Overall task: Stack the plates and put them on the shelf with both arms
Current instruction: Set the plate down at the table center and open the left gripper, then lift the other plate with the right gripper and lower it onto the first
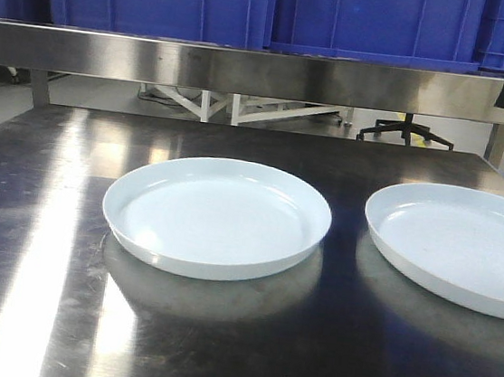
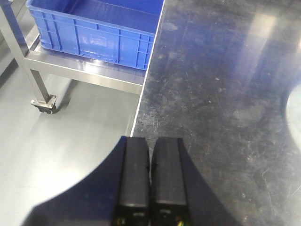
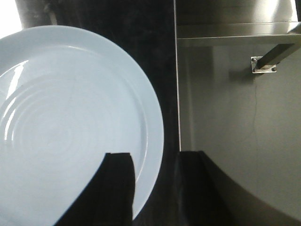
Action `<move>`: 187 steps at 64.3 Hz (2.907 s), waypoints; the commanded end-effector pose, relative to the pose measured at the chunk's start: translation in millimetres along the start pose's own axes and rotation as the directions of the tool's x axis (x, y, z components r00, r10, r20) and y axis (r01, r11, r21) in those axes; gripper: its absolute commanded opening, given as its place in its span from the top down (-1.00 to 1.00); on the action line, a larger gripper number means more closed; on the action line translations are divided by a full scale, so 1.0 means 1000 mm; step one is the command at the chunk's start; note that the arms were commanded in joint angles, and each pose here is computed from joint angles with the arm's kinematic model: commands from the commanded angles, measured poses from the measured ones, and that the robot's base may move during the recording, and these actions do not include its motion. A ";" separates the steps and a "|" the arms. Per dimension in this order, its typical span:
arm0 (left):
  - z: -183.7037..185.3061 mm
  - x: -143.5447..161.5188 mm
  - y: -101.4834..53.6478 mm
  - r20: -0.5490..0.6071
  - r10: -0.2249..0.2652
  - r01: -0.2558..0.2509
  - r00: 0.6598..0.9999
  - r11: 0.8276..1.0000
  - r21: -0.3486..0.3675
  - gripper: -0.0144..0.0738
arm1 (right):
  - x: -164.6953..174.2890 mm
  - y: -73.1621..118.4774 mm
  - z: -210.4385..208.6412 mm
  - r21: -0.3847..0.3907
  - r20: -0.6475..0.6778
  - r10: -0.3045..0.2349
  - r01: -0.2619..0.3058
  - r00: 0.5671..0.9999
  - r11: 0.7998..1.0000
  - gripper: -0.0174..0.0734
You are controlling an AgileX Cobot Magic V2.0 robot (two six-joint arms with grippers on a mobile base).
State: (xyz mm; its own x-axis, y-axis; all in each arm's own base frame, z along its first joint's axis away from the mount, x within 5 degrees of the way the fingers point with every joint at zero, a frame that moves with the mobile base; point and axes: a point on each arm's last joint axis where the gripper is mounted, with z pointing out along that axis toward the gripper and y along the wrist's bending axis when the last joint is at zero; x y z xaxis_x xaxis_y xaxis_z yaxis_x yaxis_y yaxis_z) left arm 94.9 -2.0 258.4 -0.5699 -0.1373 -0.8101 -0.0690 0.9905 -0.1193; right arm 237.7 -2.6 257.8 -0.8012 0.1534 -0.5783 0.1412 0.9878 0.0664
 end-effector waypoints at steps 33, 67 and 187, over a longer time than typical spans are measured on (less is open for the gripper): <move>-0.004 -0.015 -0.003 0.097 -0.024 0.022 0.995 0.999 0.024 0.48 | -0.016 0.002 -0.011 -0.014 0.112 -0.006 0.007 0.994 1.000 0.03; -0.004 -0.015 -0.003 0.097 -0.024 0.022 0.995 0.999 0.024 0.48 | -0.013 0.001 -0.009 -0.014 0.109 -0.006 0.008 0.994 1.000 -0.30; -0.004 -0.015 -0.003 0.097 -0.024 0.022 0.995 0.999 0.024 0.48 | -0.092 0.018 -0.024 -0.016 0.243 -0.047 0.052 0.969 0.999 0.55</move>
State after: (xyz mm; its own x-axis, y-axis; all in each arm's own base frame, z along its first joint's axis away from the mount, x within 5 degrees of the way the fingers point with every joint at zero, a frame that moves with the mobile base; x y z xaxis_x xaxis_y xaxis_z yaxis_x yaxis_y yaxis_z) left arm 94.9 -2.3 258.4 -0.5701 -0.1421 -0.8092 -0.0691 0.9897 -0.1251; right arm 302.8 -8.7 297.5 -0.7336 0.1118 -0.6703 0.1285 0.9914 0.0246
